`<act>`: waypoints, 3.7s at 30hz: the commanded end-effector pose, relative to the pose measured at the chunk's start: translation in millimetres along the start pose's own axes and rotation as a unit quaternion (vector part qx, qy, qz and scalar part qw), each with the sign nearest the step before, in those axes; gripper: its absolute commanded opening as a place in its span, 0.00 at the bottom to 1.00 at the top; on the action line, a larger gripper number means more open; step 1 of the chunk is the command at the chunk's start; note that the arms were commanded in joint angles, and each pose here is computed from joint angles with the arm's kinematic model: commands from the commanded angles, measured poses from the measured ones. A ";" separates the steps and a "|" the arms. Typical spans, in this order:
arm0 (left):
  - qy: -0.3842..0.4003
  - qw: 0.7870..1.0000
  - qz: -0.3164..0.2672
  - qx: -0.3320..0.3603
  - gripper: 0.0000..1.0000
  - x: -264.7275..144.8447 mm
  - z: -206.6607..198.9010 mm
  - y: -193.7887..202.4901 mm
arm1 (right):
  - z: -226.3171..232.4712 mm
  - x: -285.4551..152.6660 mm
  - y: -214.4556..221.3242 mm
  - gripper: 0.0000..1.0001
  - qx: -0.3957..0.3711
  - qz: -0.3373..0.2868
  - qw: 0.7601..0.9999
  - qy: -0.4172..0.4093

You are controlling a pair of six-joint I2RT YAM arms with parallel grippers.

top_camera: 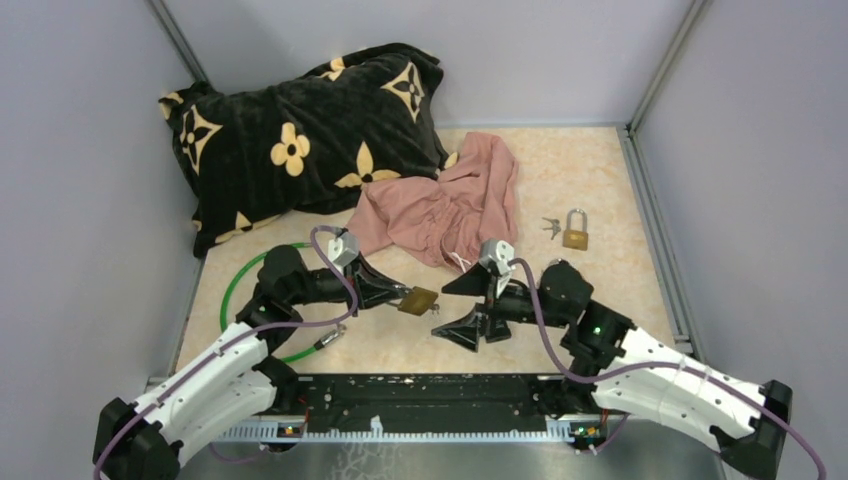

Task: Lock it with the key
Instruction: Lock the lock, then place the key at the center of the board.

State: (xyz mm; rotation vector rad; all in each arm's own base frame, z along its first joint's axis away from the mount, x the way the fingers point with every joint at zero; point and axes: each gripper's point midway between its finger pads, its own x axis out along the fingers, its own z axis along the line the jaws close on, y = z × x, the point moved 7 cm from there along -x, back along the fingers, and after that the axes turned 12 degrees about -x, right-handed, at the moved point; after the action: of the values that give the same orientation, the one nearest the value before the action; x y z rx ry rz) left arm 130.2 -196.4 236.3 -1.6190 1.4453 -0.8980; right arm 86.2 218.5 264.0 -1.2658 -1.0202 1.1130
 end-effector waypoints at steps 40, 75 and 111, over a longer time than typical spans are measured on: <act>0.077 0.994 -0.026 0.075 0.00 -4.1 -28.2 -30.3 | -11.5 22.9 51.7 0.35 -0.042 0.078 0.995 -0.039; -0.032 0.984 -0.021 0.176 0.00 -32.1 -3.6 -74.0 | -45.9 -12.9 98.3 0.00 0.081 0.193 0.973 0.096; -0.149 0.976 -0.099 -0.121 0.00 -34.8 28.2 -19.5 | -58.3 34.4 71.1 0.98 0.095 0.148 0.966 0.191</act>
State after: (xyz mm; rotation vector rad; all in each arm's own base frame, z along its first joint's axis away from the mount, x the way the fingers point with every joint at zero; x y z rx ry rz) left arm 157.2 -157.3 221.0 -1.9349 1.2967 -0.5039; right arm 152.6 258.8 136.3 -1.2825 -0.1222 1.2943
